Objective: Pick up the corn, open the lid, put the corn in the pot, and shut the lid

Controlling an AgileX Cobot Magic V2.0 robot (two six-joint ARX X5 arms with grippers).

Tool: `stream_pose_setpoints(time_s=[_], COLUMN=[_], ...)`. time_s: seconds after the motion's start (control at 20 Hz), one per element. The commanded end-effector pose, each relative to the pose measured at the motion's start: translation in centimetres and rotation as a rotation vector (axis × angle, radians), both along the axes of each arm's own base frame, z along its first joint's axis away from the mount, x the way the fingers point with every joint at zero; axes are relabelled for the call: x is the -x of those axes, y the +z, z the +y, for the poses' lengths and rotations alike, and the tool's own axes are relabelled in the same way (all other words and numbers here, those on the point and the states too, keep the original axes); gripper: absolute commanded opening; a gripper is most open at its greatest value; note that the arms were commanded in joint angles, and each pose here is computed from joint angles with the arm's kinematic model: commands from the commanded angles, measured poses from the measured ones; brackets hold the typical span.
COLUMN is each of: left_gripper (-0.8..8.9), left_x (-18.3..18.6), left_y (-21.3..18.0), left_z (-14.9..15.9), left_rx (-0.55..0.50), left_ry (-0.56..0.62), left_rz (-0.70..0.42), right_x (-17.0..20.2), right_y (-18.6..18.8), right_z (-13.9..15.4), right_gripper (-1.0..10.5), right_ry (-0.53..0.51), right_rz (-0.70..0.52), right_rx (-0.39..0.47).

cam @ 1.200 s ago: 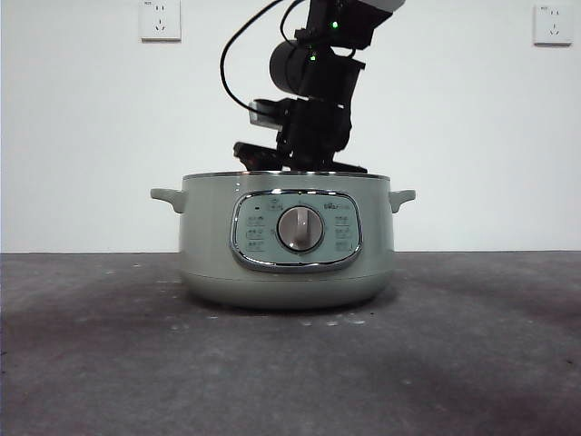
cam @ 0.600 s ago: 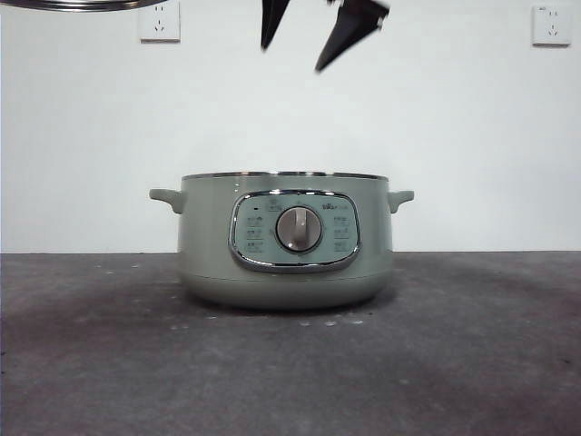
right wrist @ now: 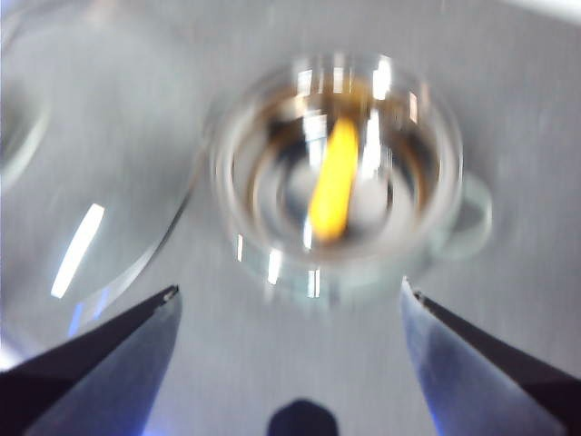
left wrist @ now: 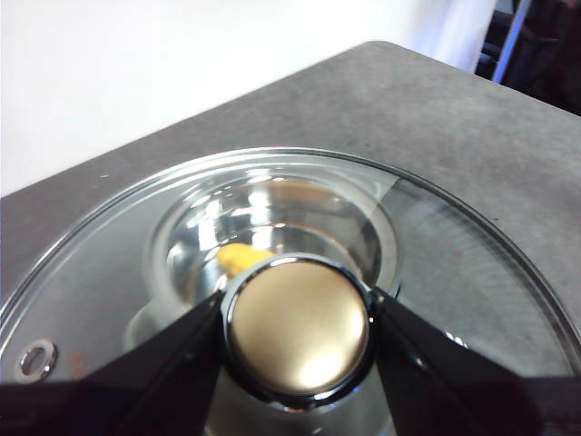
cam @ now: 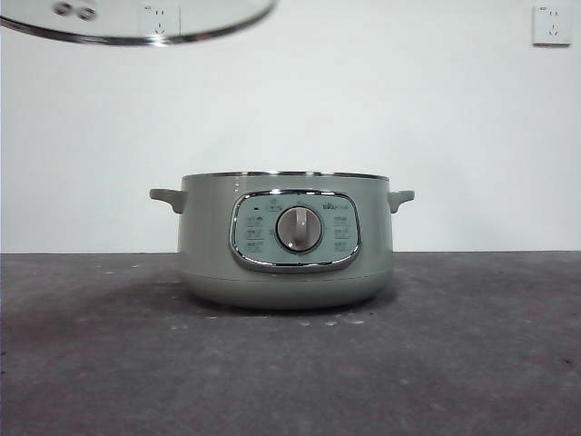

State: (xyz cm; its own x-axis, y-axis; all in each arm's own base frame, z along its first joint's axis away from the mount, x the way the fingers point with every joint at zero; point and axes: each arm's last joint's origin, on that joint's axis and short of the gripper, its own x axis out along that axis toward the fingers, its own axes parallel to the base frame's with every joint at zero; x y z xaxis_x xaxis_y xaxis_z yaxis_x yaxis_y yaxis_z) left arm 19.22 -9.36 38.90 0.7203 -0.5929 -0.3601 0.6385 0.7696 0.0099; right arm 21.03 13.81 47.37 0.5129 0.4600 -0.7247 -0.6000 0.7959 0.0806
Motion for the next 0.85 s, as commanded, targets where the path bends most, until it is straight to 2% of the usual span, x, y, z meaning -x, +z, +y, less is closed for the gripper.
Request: stream_pose_setpoints(time_s=[0.05,0.2,0.5,0.65,0.85], left_gripper=[-0.08,-0.08,-0.08,-0.08,-0.08], left_x=[-1.6,-5.0,-11.4,-13.6,-15.3], left_y=[0.9,0.1,-1.2,-2.2,-4.2], left_z=[-1.4,-3.5,-6.7,-8.4,-10.2], left_rx=[0.02,-0.002,-0.023,-0.033,-0.04], left_ry=[-0.047,-0.065,-0.068,-0.081,-0.097], left_rz=[-0.075,-0.053,-0.007,0.014,0.024], right_x=[2.6,6.3,12.3,14.6,17.1], right_y=[-2.3,-5.0,-9.7,-11.1,-11.6], right_z=[-1.6,-4.0,-7.9,-9.4,-11.1], right_gripper=[4.0,4.0,4.0,4.0,4.0], right_ry=[0.009,-0.002,-0.089,-0.154,-0.202], right_rz=[0.075,0.125,0.178,0.152,0.104], right_rx=[0.056,0.077,0.036,0.01,-0.068])
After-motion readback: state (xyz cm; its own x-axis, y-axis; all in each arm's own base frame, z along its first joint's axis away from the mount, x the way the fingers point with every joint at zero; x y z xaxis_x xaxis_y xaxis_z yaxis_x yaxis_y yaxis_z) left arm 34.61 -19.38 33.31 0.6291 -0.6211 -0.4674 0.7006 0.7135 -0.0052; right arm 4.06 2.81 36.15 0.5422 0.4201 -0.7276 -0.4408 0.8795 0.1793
